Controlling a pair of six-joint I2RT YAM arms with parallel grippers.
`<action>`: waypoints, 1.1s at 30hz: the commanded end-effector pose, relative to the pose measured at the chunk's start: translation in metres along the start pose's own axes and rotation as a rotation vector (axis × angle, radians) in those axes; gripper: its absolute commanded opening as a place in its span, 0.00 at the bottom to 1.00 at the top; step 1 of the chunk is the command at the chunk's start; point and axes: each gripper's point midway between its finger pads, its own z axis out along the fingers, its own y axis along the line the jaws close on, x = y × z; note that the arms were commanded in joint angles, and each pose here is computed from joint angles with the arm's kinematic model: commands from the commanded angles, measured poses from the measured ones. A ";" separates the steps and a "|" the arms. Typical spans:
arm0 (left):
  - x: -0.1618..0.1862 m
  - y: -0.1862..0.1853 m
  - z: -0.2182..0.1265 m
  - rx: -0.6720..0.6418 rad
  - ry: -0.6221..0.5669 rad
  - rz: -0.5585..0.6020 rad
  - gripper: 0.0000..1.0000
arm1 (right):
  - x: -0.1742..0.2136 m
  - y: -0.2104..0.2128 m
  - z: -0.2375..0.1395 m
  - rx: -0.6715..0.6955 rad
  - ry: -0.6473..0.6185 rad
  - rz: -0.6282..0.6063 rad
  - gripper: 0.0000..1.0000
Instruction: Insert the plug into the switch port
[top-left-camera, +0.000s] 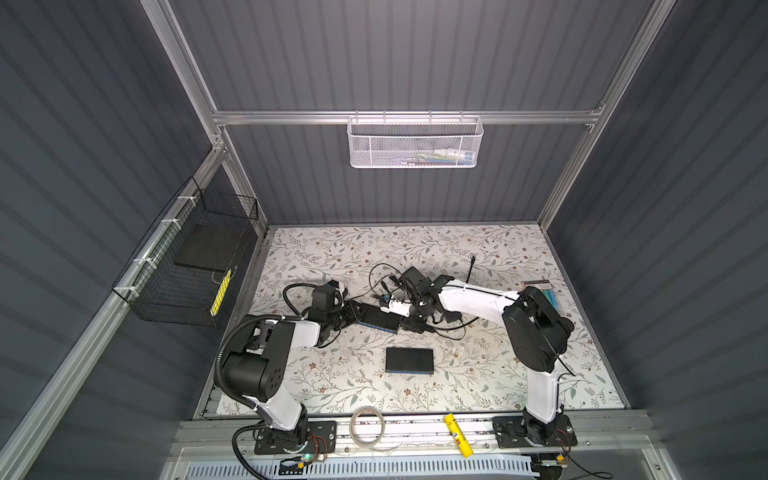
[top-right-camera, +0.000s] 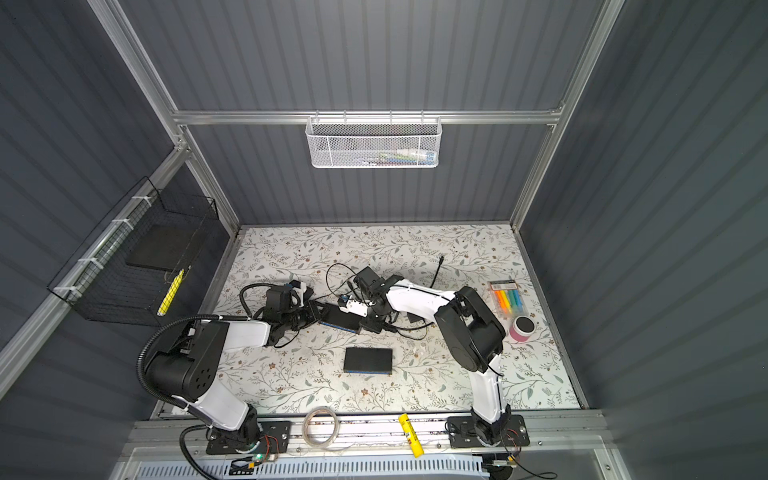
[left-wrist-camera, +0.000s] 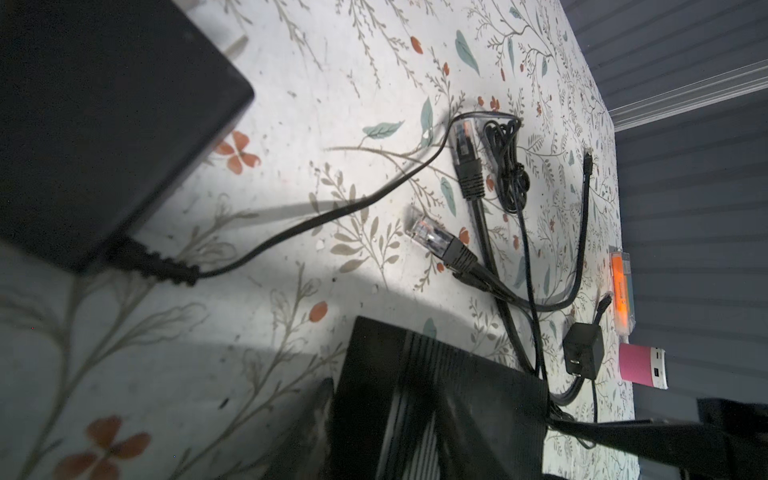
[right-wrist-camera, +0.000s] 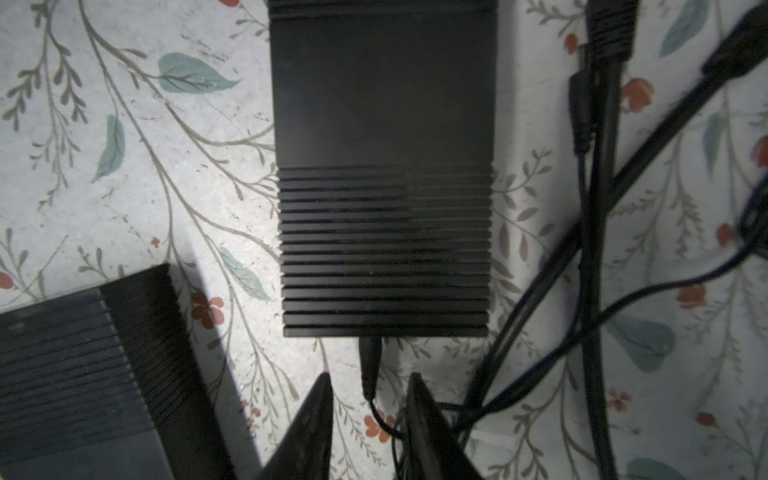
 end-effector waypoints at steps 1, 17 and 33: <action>0.089 0.060 -0.009 -0.212 0.280 -0.120 0.39 | 0.005 -0.001 0.010 0.000 0.018 -0.016 0.32; 0.090 0.060 -0.011 -0.213 0.279 -0.120 0.38 | 0.019 -0.002 0.020 0.014 0.053 -0.006 0.31; 0.091 0.061 -0.011 -0.214 0.277 -0.123 0.38 | 0.008 -0.004 0.022 0.010 0.041 0.046 0.06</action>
